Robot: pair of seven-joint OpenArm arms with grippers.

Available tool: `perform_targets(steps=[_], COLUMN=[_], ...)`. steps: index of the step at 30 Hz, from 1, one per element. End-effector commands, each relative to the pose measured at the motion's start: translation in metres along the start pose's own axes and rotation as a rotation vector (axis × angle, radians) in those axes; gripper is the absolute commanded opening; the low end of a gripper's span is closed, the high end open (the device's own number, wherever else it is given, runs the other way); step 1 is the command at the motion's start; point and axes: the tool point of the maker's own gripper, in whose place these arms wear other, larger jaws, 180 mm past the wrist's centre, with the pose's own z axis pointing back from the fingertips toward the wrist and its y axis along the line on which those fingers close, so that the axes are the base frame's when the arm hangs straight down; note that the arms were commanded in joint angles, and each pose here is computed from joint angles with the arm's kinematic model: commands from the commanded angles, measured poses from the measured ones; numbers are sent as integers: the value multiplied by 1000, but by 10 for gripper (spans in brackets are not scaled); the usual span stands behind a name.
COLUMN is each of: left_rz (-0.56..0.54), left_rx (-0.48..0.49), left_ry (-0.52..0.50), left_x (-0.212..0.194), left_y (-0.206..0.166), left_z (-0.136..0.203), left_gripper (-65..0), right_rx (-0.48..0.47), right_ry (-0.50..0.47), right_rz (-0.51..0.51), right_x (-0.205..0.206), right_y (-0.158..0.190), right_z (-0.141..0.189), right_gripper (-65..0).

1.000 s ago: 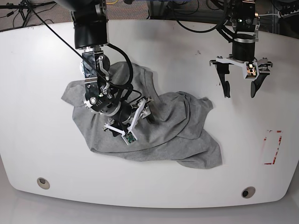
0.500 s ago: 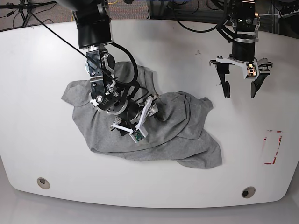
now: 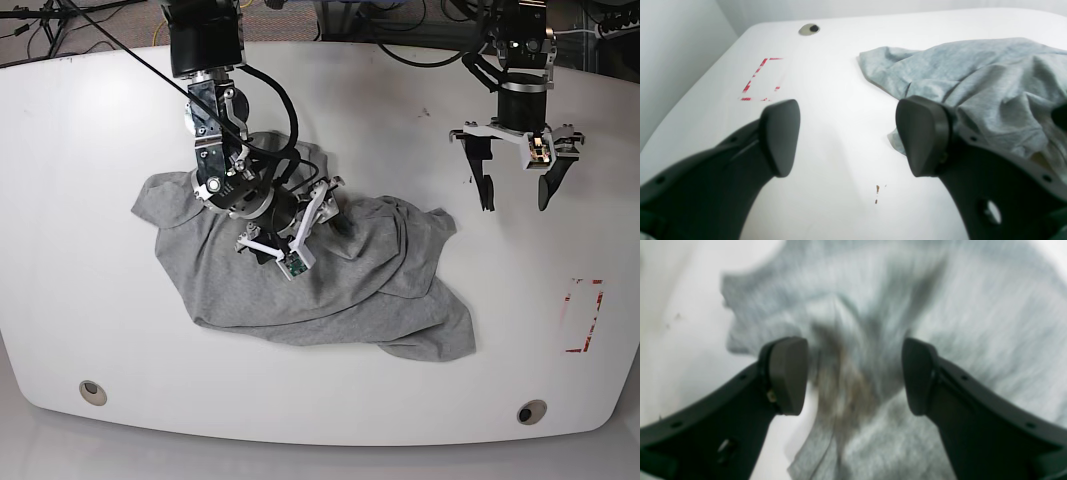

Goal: Fold the T-shirt properly
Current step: 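Press the right gripper into the shirt and pinch a fold of fabric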

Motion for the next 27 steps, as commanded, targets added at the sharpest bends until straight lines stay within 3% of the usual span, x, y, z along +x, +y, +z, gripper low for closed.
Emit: perform_targets(steps=[1,9,21,27], left_rz=[-14,-13,-10,-7], left_rx=[2,1,1,10], left_ry=[-55,-55,-69,-70], left_x=[15,15,17,18], left_y=[2,2,1,3], left_z=[0,0,0,-1], left_gripper=[-192,-191,-192,-189], right_rx=[-13,-7,-7,-7], right_ry=[-35,11,22,39], right_rz=[-13,-40,-60,-48], right_x=[10,-7,-12,-14], right_y=[-7,-13,-18,-19], right_z=[-4,-14,-22,-20], right_gripper=[-241,-295,-591,-592])
